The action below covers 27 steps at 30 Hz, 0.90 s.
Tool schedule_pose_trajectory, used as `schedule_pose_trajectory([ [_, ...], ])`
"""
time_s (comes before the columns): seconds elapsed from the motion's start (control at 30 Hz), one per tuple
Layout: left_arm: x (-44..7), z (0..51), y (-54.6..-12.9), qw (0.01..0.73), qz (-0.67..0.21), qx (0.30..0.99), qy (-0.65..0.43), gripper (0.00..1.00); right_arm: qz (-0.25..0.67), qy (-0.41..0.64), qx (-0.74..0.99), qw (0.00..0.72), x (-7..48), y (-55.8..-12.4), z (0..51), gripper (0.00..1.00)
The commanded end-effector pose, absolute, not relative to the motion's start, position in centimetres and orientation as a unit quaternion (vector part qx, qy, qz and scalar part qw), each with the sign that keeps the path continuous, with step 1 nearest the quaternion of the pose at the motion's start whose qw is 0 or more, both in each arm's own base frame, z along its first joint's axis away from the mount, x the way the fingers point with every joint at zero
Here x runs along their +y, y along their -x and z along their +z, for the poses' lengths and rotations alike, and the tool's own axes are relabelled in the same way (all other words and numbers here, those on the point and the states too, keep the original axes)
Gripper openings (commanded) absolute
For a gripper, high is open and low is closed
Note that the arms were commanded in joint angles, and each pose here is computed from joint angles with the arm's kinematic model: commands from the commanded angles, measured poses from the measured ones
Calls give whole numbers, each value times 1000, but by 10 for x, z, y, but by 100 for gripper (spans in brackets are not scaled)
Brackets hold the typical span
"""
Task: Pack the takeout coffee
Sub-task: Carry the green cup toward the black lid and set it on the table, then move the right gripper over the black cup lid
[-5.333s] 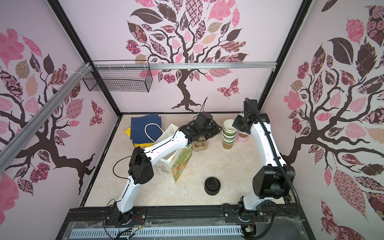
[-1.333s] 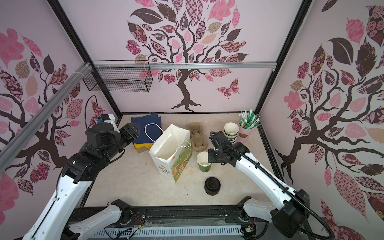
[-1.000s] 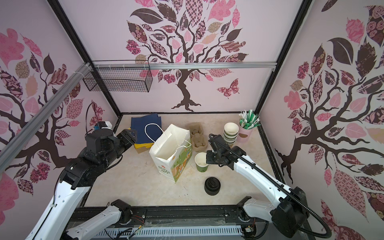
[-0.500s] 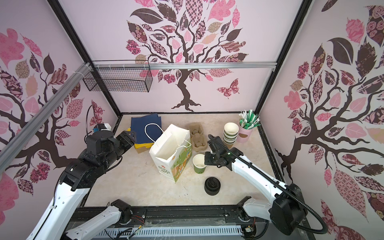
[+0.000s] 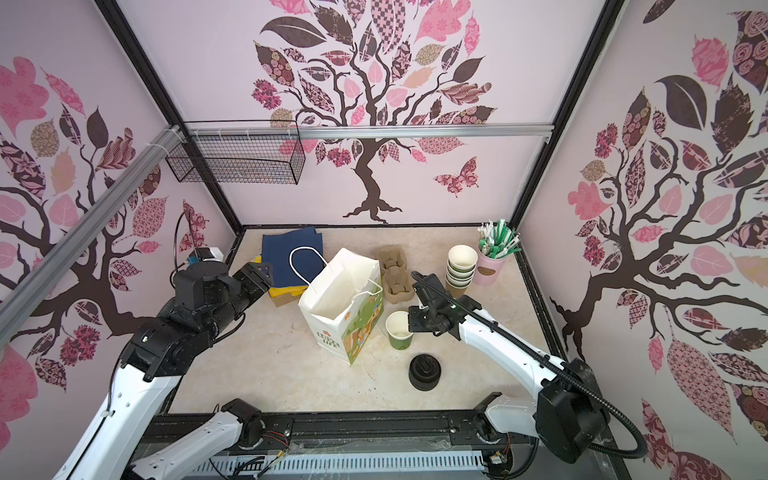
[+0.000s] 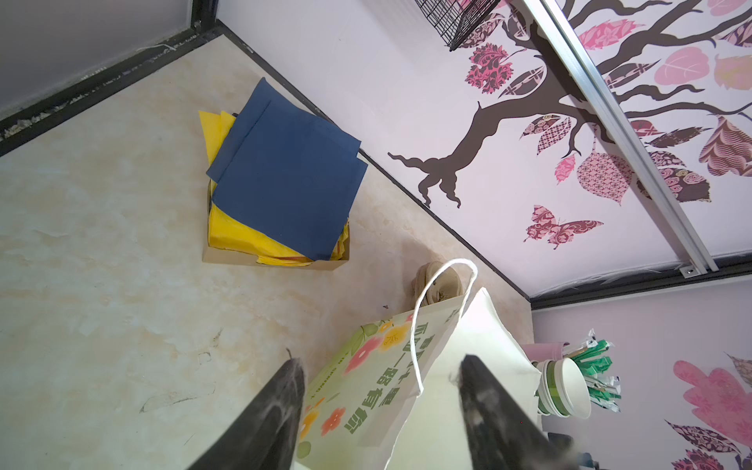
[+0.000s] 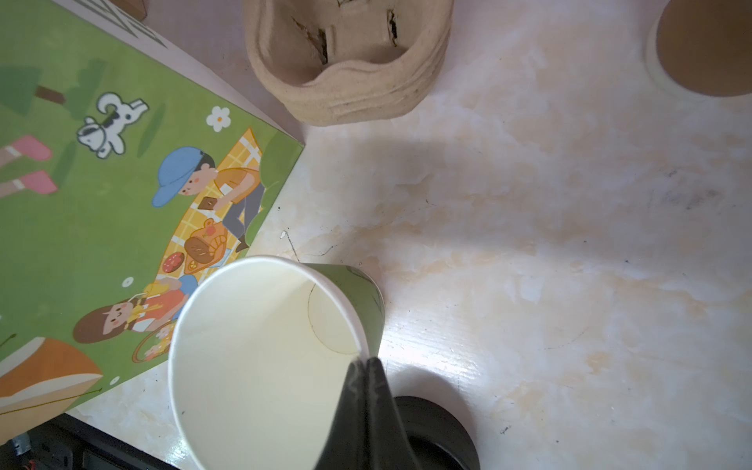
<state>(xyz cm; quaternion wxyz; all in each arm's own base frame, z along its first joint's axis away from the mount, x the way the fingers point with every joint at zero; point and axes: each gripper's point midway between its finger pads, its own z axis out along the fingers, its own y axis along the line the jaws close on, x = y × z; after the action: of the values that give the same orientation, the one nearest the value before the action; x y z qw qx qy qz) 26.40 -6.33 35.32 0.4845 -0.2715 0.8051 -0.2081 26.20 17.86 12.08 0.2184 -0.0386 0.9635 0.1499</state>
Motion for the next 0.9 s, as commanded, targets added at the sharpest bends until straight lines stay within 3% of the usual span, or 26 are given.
schedule_pose_trajectory([
  [0.0, -59, 349, -264, 488, -201, 803, 277, 64, 143, 52, 966, 208, 180, -261, 112, 0],
  [0.07, -59, 351, -264, 489, -202, 802, 277, 64, 142, 54, 966, 207, 181, -261, 113, 7],
  [0.17, -60, 352, -264, 490, -202, 802, 275, 64, 140, 54, 965, 216, 179, -262, 127, 33],
  [0.3, -62, 352, -265, 489, -207, 803, 271, 65, 137, 51, 963, 226, 172, -256, 155, 55],
  [0.67, -70, 345, -269, 480, -219, 807, 265, 65, 91, 9, 993, 77, 145, -149, 121, 69],
  [0.87, -72, 343, -270, 478, -222, 807, 264, 66, 89, 5, 994, 62, 148, -142, 94, 79],
])
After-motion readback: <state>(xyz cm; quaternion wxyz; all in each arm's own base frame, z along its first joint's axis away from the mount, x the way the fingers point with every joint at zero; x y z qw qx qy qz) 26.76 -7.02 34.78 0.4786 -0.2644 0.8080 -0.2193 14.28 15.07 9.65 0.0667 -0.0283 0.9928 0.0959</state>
